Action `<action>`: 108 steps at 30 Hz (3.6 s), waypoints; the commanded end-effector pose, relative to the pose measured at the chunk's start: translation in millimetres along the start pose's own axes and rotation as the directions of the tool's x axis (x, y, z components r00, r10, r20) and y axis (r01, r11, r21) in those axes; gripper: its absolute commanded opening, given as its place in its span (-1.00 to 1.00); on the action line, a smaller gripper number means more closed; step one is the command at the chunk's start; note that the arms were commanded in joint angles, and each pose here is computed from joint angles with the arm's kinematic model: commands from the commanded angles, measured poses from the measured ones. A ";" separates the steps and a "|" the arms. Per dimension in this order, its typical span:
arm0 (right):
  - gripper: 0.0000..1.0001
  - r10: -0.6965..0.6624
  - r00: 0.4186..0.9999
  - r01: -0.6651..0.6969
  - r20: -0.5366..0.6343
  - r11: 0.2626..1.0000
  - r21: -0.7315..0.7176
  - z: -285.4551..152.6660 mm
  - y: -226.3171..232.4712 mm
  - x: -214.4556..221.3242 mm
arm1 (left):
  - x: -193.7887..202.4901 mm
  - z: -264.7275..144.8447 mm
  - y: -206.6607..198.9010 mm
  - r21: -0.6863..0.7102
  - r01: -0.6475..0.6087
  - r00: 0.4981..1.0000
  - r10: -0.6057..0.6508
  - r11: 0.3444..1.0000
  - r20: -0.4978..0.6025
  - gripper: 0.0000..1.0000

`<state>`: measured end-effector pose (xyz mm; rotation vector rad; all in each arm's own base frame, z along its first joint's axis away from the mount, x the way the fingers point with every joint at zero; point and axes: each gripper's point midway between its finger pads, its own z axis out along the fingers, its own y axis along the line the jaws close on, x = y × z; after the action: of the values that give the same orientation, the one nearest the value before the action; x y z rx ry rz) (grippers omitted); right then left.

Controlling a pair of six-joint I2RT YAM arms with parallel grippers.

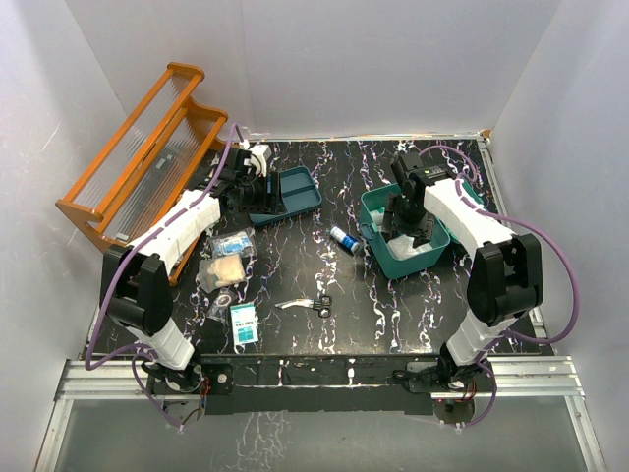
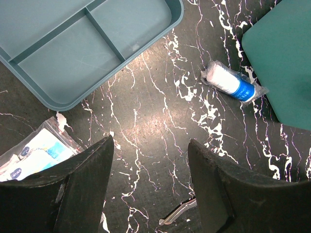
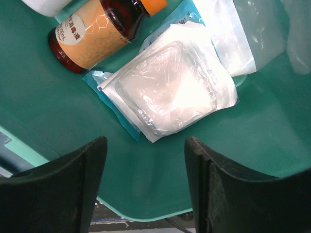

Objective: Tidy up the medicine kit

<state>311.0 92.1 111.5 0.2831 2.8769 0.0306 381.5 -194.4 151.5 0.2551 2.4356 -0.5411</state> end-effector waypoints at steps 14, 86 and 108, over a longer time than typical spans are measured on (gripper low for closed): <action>0.34 0.103 0.994 -0.102 -0.037 0.995 0.009 50.7 15.8 -4.1 | -10.5 4.5 2.7 -0.024 -0.030 1.000 0.031 0.999 0.005 0.23; -0.97 -0.553 0.638 0.686 0.535 0.724 -0.069 -6.9 124.9 -91.6 | -10.6 7.0 10.6 -0.071 0.006 1.000 -0.006 0.997 0.001 0.25; -0.39 -0.642 0.553 0.782 0.532 0.620 -0.064 -31.7 106.4 -50.6 | -8.7 16.6 15.0 -0.076 0.019 1.000 -0.020 0.997 -0.024 0.25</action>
<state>359.4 185.3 128.5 -0.9760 2.2817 0.2349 394.8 -187.4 129.2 0.2087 2.4977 -0.4498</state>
